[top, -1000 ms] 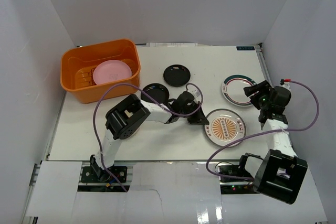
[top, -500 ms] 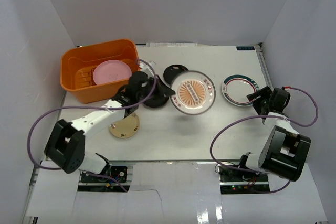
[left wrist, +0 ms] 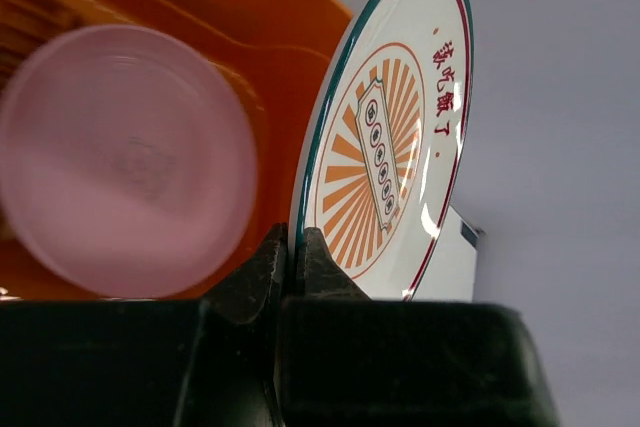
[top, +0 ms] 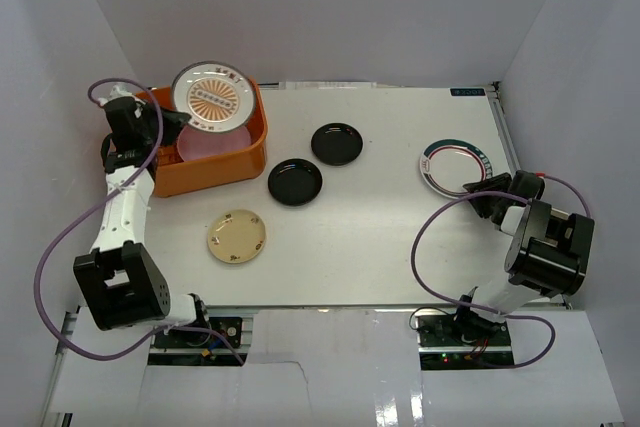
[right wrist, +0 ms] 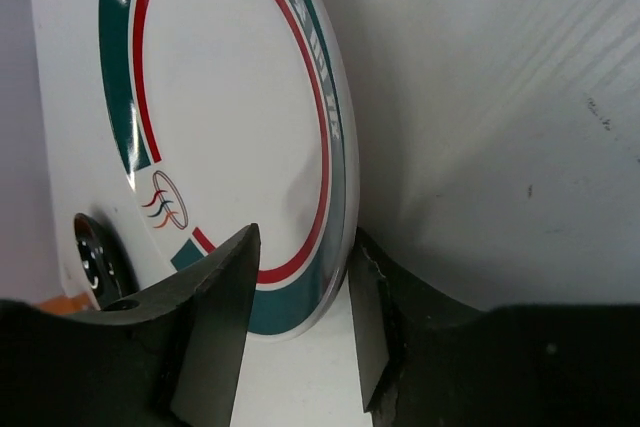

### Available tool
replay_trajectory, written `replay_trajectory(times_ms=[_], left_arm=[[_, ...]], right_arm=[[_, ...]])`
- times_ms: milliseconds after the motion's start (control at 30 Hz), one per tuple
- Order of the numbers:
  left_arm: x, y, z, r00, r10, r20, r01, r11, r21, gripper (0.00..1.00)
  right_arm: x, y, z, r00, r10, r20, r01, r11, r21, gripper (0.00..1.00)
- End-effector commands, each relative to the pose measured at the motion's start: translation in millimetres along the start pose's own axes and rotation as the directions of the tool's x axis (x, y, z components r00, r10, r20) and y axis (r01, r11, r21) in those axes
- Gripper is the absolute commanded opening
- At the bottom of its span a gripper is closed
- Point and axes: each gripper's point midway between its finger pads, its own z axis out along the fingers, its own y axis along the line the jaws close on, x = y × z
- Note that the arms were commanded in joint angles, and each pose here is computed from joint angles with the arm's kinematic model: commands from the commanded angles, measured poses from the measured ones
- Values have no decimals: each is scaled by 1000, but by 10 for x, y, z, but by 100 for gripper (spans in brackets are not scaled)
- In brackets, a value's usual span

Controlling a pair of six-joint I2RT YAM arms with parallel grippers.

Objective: Place the plates into the plastic bin on the countertop

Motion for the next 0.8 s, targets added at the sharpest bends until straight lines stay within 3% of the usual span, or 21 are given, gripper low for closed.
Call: replay_trajectory(times_ms=[0,133,167,267,400,467,600,633,700,733,767], left_arm=[[-85,346,-80,999,-41,13,42,995,-92,0],[-206,779,-94,997,-23,67,38,970,-240,0],[-209,830,-93,997,-11,71,29,965,-260,0],[-165,1062,-52,998,6,54,13,939,-345,0],[-85,1305,60,1000,13,15,-5,911,-411,0],[-48,1387,121,1000,18,-11,-21,904,-427,8],[-10,1474,204,998,29,-52,-49,896,-442,33],[-8,1470,218,998,31,-59,-53,897,-439,43],[-36,1396,233,998,32,-62,-54,909,-412,54],[-51,1348,232,998,33,-61,-55,916,-397,67],[-86,1278,230,998,39,-55,-57,925,-376,73]], right_arm=[[-2,136,75,998,57,13,-56,996,-72,46],[72,133,117,998,62,12,-61,995,-74,38],[103,127,132,998,65,-2,-65,995,-76,31],[138,179,104,995,101,-9,-101,988,-115,16],[126,394,-64,994,107,27,-98,970,-223,8],[122,559,-151,997,74,28,-64,962,-265,8],[118,941,-358,999,32,18,-23,926,-376,8],[88,1076,-448,999,17,31,-2,910,-414,8],[152,1308,-559,1000,-29,11,31,880,-473,8],[163,1434,-645,999,-50,16,51,861,-506,8],[279,1564,-714,996,-88,-9,69,838,-542,8]])
